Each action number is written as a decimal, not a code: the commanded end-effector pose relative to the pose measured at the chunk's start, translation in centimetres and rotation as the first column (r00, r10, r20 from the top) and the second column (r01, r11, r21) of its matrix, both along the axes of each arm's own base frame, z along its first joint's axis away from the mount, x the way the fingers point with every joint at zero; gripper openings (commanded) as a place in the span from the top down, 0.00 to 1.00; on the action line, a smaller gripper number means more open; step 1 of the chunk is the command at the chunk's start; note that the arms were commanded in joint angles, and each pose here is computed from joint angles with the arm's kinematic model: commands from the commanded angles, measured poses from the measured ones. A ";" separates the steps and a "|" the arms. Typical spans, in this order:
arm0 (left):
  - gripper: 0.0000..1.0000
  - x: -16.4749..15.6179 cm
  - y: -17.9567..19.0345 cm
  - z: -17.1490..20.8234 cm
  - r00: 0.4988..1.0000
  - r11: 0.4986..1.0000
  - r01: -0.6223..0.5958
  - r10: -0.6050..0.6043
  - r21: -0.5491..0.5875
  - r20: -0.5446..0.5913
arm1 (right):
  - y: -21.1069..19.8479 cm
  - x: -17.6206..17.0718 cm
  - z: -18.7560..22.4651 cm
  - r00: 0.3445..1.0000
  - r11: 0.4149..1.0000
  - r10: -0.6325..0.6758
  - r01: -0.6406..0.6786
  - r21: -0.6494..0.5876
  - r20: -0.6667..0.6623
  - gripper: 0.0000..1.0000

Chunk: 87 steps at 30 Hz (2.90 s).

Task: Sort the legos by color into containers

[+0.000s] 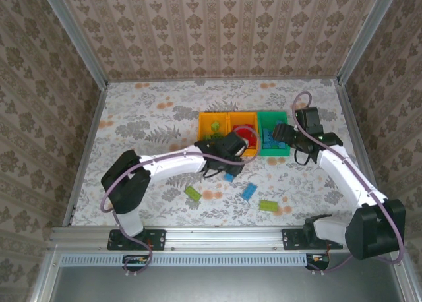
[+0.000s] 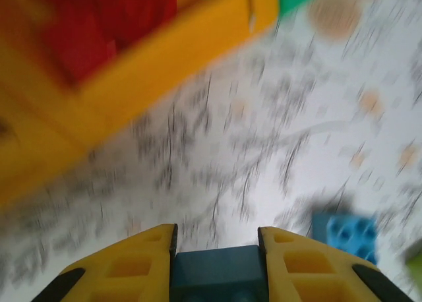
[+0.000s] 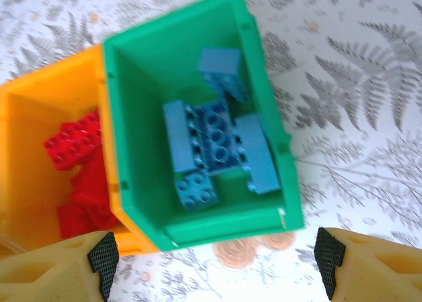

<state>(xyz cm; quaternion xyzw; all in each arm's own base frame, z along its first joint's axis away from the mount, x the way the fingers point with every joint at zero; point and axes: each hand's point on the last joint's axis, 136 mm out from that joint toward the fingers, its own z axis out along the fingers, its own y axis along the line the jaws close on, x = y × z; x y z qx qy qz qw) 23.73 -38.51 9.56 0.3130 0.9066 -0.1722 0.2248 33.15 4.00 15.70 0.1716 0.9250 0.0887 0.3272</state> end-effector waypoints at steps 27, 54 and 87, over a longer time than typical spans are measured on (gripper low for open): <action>0.61 14.2 -15.8 8.0 0.996 0.885 0.028 0.016 -0.465 0.092 | 1.2 -10.5 -8.2 0.981 0.978 -0.012 0.053 0.203 -0.194 0.22; 0.00 7.4 -2.5 9.4 0.972 0.954 0.010 0.061 -0.300 0.227 | 4.7 -18.4 -11.1 0.913 0.992 0.069 -0.021 0.124 -0.402 0.21; 0.00 4.3 10.1 4.4 0.934 0.978 -0.168 0.197 -0.120 0.297 | 8.5 -21.2 -12.7 0.670 0.651 -0.381 0.684 0.329 -0.638 0.19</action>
